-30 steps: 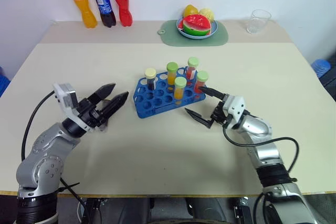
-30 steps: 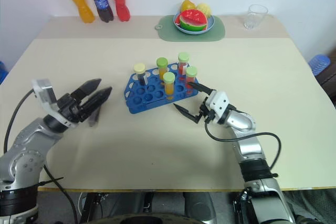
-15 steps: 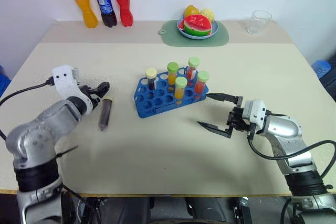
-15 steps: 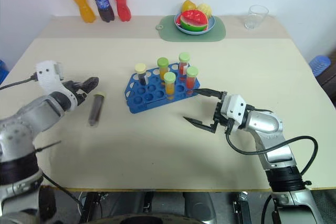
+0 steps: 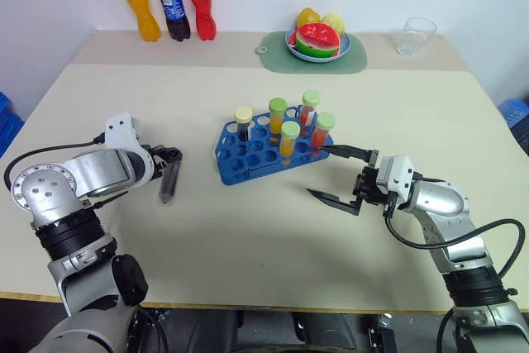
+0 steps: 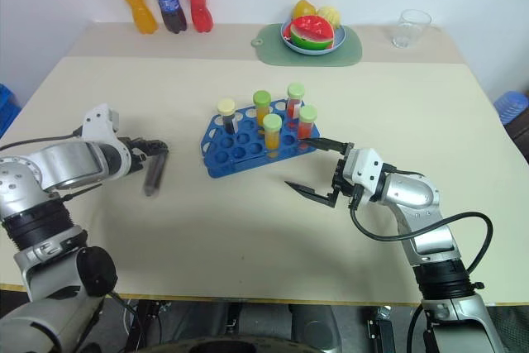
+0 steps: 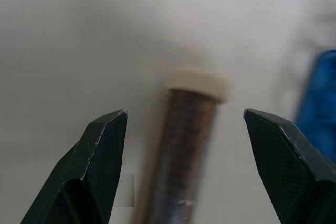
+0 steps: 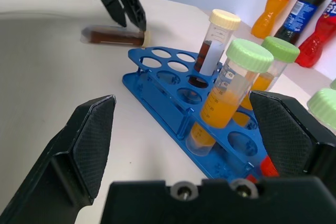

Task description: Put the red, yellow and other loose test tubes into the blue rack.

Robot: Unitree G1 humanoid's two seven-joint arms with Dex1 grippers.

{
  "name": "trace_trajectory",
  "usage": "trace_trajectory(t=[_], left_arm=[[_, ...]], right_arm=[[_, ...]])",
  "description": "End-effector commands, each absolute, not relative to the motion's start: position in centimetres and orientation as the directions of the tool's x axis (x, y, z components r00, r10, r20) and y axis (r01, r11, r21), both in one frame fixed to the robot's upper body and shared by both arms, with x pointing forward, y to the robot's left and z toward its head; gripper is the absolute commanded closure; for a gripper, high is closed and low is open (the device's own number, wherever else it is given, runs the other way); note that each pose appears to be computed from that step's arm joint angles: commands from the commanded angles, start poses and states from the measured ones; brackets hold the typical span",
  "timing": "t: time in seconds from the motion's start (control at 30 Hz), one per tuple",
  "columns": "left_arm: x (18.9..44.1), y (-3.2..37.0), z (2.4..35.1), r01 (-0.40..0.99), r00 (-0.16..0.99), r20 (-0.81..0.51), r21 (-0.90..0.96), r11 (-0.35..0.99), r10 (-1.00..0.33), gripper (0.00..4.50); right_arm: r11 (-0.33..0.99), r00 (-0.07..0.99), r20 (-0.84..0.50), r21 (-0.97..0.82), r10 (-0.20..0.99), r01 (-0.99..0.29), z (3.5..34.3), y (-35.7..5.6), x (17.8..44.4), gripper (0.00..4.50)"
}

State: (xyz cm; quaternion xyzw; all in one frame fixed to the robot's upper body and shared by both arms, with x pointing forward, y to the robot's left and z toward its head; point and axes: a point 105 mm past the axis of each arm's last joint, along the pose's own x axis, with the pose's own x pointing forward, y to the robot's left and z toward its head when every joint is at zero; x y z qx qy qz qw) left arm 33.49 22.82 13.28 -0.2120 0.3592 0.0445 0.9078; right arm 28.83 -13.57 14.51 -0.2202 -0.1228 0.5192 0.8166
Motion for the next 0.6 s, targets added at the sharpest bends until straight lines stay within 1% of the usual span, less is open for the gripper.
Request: trace_trajectory(t=[0.03,0.13,0.17,0.23,0.37,0.4,0.43,0.5,0.6], left_arm=[[33.8,23.4,13.3,-0.313,0.714,-0.700,-0.333,0.889,-0.011,0.83],[33.9,24.1,12.3,-0.404,0.659,-0.751,-0.307,0.862,0.042,0.83],[33.9,24.2,12.0,-0.422,0.646,-0.762,-0.310,0.852,0.043,1.09],[34.1,23.9,12.0,-0.428,0.641,-0.767,-0.325,0.843,0.030,1.68],[34.3,23.7,12.1,-0.444,0.637,-0.771,-0.343,0.828,0.022,3.55],[34.3,23.8,12.2,-0.444,0.639,-0.769,-0.342,0.828,0.025,3.70],[34.3,23.7,12.2,-0.435,0.644,-0.765,-0.350,0.830,0.015,3.70],[34.4,23.3,13.0,-0.374,0.683,-0.729,-0.392,0.840,-0.036,3.70],[34.3,22.8,15.4,-0.260,0.779,-0.622,-0.442,0.858,-0.084,3.70]], right_arm=[[0.375,0.438,-0.001,-0.513,0.899,-0.772,15.2,-13.7,28.6,0.01],[0.381,0.443,0.000,-0.510,0.896,-0.771,15.2,-13.7,28.6,0.01],[0.382,0.445,0.000,-0.509,0.896,-0.771,15.1,-13.7,28.6,0.00],[0.384,0.447,-0.001,-0.508,0.895,-0.771,15.1,-13.7,28.6,0.00],[0.385,0.447,-0.001,-0.505,0.894,-0.772,15.0,-13.7,28.6,0.00],[0.385,0.447,-0.002,-0.504,0.894,-0.773,14.9,-13.6,28.6,0.00],[0.385,0.447,-0.003,-0.503,0.895,-0.774,14.9,-13.6,28.7,0.00],[0.383,0.446,-0.006,-0.501,0.895,-0.776,14.7,-13.5,28.7,0.00],[0.386,0.448,-0.006,-0.498,0.894,-0.777,14.6,-13.4,28.8,0.00]])
